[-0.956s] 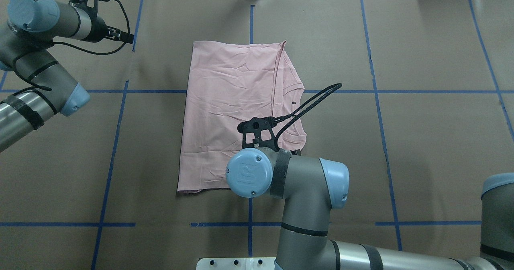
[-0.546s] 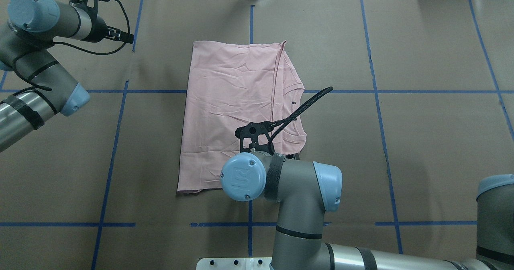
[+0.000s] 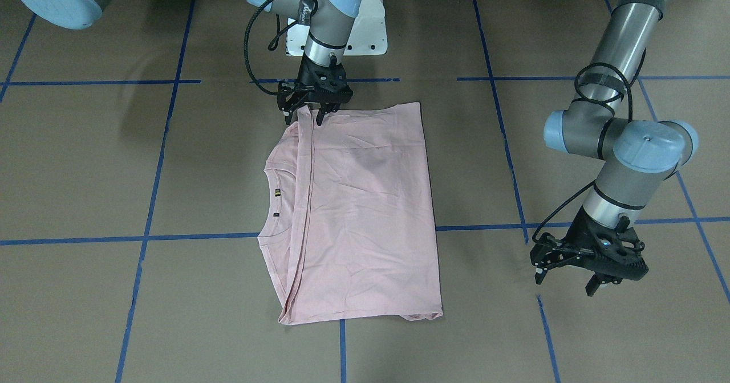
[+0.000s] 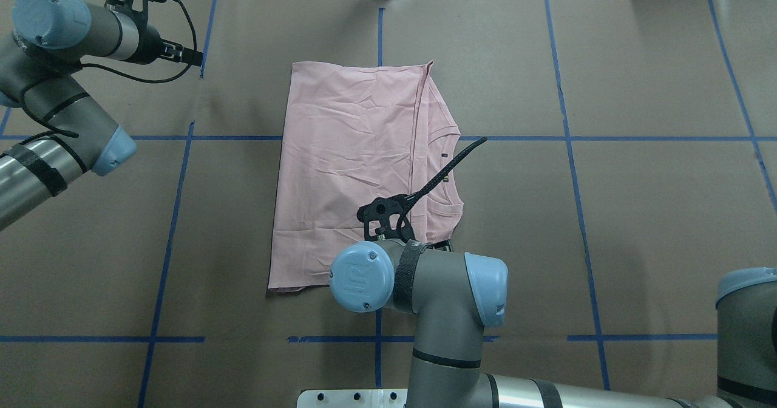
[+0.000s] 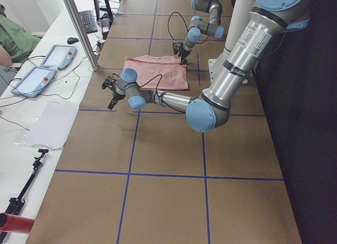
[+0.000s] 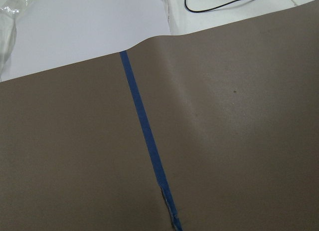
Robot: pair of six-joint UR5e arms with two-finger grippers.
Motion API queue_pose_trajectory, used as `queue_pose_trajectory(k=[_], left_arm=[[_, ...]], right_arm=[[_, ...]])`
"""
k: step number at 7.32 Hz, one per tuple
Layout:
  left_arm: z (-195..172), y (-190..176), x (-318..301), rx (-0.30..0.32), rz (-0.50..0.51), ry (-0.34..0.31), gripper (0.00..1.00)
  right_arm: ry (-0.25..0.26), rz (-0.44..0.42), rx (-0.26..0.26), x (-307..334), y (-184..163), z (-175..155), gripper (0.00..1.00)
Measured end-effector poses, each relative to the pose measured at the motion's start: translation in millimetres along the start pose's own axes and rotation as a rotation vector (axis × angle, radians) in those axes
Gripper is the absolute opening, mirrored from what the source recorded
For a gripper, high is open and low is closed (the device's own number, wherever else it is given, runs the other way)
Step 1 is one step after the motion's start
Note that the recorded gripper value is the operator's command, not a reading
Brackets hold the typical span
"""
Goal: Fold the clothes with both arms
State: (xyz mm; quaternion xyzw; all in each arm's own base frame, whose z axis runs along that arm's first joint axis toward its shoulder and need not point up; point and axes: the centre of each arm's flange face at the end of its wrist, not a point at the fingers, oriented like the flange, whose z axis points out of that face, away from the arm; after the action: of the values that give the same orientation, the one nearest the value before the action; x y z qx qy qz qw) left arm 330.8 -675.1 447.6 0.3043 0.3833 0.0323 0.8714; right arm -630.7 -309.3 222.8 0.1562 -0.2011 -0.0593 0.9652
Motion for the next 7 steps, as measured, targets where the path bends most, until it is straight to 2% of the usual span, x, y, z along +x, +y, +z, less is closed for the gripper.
queue_pose_trajectory(k=[2, 3, 4, 5, 6, 7], left_arm=[[0.1, 0.1, 0.2, 0.0, 0.0, 0.0, 1.0], [0.1, 0.2, 0.3, 0.0, 0.0, 0.0, 1.0], [0.1, 0.2, 0.3, 0.0, 0.0, 0.0, 1.0], [0.1, 0.2, 0.3, 0.0, 0.0, 0.0, 1.0], [0.1, 0.2, 0.3, 0.0, 0.0, 0.0, 1.0], [0.1, 0.2, 0.3, 0.0, 0.0, 0.0, 1.0]], right_arm=[[0.012, -0.028, -0.003, 1.7, 1.1, 3.4, 0.62], [0.019, -0.04, -0.004, 3.8, 0.7, 4.6, 0.62], [0.024, -0.054, -0.004, 7.9, -1.8, 2.9, 0.48], [0.026, -0.063, -0.001, 12.6, -4.9, 0.1, 0.27], [0.027, -0.065, 0.0, 15.7, -6.8, -1.8, 0.21], [0.026, -0.063, 0.002, 17.0, -7.7, -3.1, 0.04]])
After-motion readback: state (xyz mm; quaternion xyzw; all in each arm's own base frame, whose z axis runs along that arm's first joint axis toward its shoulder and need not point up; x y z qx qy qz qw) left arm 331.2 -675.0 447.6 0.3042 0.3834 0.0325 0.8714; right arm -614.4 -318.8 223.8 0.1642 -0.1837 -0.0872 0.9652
